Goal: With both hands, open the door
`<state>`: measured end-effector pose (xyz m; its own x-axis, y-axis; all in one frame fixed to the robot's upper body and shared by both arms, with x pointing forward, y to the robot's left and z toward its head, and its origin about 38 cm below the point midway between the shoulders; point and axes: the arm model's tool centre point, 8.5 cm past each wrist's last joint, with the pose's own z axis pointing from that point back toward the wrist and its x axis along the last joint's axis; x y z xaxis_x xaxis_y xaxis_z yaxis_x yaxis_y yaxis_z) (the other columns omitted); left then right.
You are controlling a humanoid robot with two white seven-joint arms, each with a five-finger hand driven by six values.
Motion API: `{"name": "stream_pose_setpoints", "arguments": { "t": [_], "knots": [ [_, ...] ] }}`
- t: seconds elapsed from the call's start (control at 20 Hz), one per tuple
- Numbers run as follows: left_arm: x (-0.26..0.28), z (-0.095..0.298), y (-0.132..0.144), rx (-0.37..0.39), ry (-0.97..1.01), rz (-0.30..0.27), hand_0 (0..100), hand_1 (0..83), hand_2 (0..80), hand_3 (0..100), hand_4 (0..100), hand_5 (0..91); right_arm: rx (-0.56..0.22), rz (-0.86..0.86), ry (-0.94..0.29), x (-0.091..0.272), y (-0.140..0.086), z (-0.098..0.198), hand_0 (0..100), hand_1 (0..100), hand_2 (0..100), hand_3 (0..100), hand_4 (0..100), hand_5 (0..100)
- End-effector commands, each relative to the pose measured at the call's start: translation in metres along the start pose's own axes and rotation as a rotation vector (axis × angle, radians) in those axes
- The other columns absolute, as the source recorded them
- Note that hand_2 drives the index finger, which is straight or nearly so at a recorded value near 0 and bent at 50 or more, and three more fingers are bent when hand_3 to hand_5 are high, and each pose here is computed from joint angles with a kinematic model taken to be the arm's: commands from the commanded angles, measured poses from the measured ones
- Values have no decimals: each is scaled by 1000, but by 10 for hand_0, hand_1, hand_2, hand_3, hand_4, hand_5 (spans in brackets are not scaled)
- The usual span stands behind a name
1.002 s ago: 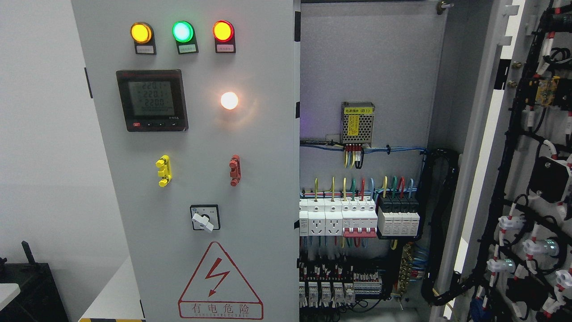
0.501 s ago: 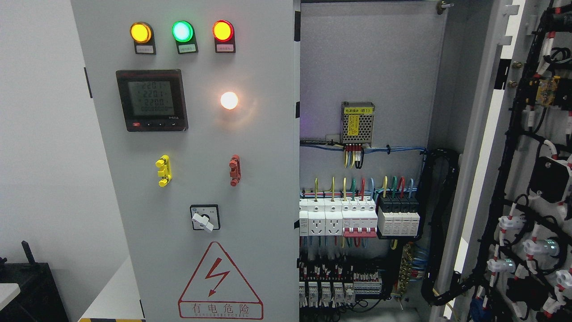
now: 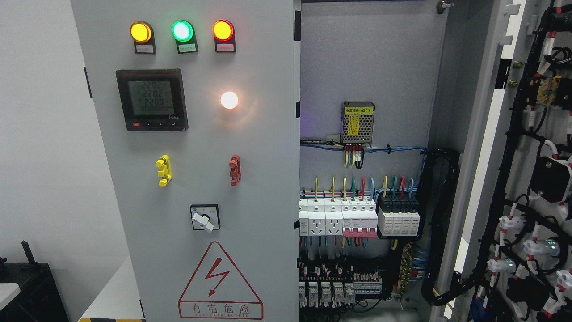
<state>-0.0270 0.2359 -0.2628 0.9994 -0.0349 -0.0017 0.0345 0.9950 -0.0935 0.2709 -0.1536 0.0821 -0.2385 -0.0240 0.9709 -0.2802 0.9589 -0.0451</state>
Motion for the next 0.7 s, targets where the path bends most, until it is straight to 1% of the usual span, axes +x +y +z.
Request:
{"name": "stream_pose_setpoints", "arguments": {
  "t": [0.0, 0.25, 0.45, 0.65],
  "knots": [
    [4, 0, 0, 1, -11, 0, 0, 0, 0, 0, 44, 0, -7, -38, -60, 17, -1, -37, 0, 0, 0, 0, 0, 0],
    [5, 0, 0, 1, -12, 0, 0, 0, 0, 0, 44, 0, 1, -76, -67, 30, -6, -65, 0, 0, 0, 0, 0, 0],
    [5, 0, 0, 1, -12, 0, 0, 0, 0, 0, 44, 0, 9, -68, -61, 37, -10, -84, 0, 0, 0, 0, 0, 0],
    [5, 0, 0, 1, -12, -2, 0, 0, 0, 0, 44, 0, 12, -70, -36, 34, -15, -103, 0, 0, 0, 0, 0, 0]
  ]
}}
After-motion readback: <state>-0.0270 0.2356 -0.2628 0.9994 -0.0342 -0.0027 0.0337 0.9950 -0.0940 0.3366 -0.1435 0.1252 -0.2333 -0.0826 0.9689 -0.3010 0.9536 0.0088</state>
